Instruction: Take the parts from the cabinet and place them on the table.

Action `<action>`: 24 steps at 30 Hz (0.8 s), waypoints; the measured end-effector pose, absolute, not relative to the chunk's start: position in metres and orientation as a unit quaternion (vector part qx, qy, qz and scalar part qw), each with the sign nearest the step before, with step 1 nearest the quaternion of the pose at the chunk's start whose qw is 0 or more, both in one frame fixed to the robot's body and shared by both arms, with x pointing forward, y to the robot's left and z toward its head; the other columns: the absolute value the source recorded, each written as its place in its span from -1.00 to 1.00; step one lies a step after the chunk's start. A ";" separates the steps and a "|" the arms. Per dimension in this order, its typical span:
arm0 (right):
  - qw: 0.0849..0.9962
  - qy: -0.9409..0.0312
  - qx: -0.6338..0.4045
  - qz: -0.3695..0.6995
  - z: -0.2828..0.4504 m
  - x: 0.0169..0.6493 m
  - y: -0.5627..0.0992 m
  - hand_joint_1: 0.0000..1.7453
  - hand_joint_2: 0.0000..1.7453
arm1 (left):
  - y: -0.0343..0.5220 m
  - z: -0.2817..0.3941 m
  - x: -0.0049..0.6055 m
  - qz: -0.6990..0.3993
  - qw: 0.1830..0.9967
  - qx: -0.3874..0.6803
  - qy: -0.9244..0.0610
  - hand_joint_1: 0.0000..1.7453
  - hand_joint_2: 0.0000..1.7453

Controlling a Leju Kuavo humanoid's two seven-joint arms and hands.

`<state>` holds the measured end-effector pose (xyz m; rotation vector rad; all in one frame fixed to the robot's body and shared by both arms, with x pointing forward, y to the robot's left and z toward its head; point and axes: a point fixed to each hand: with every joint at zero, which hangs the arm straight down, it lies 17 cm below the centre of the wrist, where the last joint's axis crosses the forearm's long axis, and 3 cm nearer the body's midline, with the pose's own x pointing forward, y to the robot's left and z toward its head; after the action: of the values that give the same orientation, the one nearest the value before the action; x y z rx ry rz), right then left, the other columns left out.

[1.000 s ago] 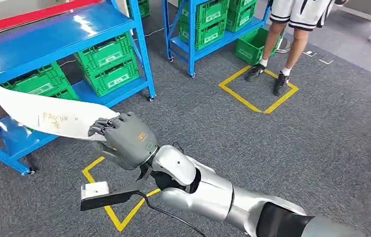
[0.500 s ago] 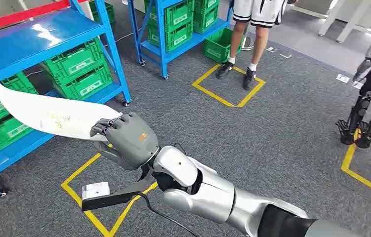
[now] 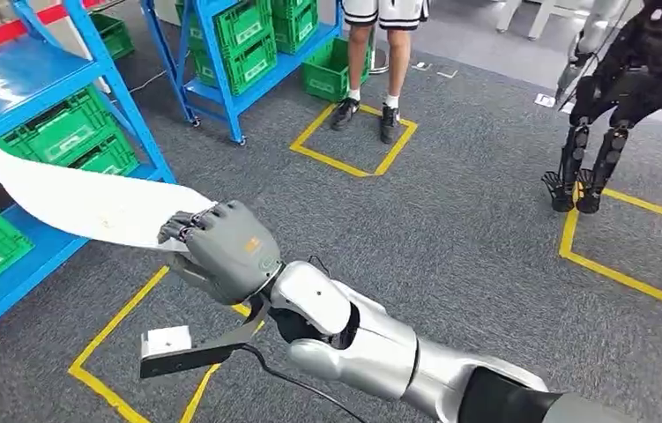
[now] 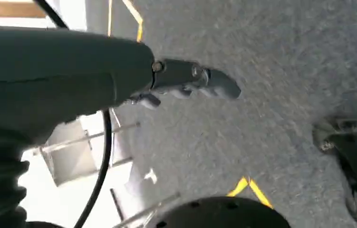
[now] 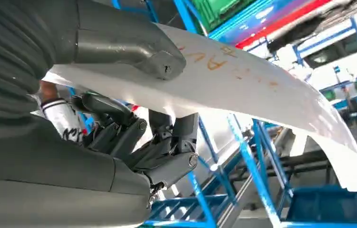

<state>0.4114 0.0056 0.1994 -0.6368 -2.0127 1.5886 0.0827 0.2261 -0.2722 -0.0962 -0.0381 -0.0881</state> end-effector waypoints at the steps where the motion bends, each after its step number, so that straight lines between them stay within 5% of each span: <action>1: 0.247 -0.738 -0.232 0.584 0.199 0.411 0.007 1.00 1.00 | 0.226 -0.272 0.082 -0.041 0.998 -0.049 -0.019 -1.00 1.00; 24: 0.250 -0.749 -0.227 0.570 0.205 0.436 -0.005 1.00 1.00 | 0.224 -0.275 0.056 -0.034 0.998 -0.052 0.004 -1.00 1.00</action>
<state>0.4357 -0.0045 0.2045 -0.6172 -2.0387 1.5523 0.0564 0.2237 -0.2750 -0.1033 0.0090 -0.0685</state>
